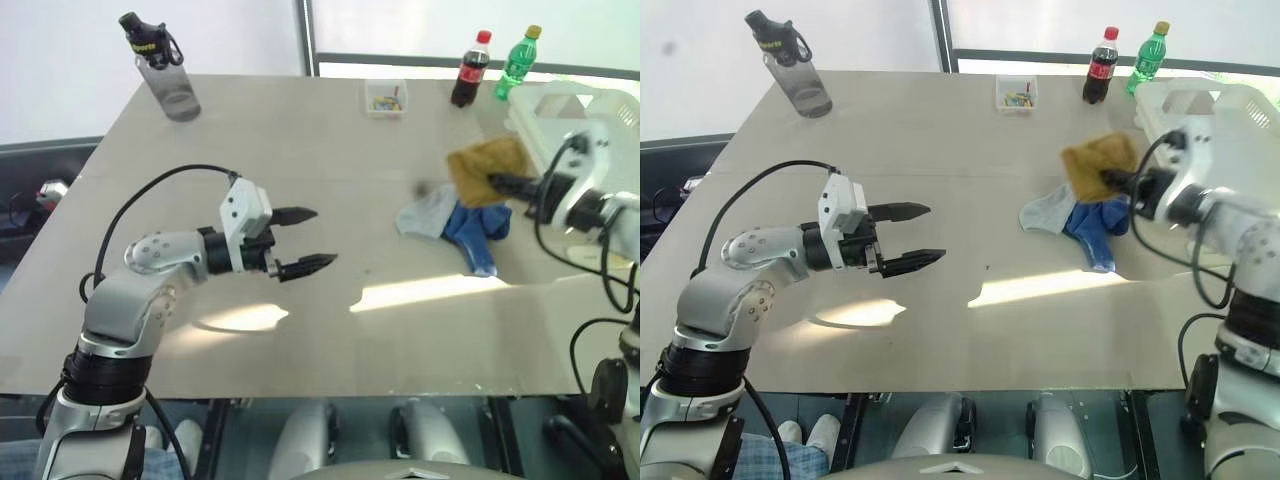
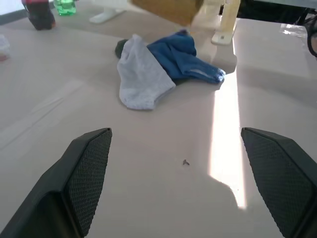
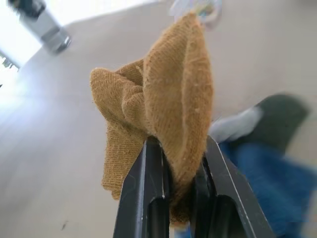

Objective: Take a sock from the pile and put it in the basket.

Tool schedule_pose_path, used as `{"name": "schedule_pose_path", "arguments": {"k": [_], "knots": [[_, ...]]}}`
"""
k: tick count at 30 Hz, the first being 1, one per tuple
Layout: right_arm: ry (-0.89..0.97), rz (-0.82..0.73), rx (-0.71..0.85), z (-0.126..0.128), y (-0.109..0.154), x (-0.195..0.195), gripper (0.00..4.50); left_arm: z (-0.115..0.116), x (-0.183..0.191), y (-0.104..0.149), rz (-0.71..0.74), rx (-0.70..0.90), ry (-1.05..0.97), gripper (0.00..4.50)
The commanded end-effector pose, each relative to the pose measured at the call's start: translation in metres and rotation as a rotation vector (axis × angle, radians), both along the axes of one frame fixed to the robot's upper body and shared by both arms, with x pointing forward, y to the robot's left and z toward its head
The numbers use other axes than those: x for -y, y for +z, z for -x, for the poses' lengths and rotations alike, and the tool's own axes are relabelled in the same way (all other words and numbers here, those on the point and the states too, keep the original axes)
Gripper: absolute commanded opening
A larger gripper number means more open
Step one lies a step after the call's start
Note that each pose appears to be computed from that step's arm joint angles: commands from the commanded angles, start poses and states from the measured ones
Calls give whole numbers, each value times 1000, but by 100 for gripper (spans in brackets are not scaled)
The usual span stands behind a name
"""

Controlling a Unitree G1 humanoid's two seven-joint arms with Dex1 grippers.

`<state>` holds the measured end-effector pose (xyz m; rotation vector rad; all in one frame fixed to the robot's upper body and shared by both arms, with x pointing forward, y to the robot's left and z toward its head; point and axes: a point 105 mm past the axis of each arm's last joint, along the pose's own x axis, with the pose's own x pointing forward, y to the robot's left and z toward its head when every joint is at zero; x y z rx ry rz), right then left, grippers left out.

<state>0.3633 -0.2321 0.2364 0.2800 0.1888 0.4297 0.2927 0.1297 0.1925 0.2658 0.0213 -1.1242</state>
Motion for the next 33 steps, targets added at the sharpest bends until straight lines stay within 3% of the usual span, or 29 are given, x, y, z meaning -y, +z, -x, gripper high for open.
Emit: {"name": "schedule_pose_path", "arguments": {"k": [1, 6, 12, 33], "knots": [[-201, -33, 62, -13, 24, 44, 4, 5, 3, 18, 19, 75, -13, 450], [-461, -87, 60, -38, 25, 97, 4, 7, 4, 17, 21, 77, -13, 450], [-667, -146, 41, -50, 19, 138, 4, 7, 3, 25, 55, 94, 13, 450], [-798, -154, 10, -49, 9, 163, 4, 7, 5, 49, 200, 228, 45, 450]]}}
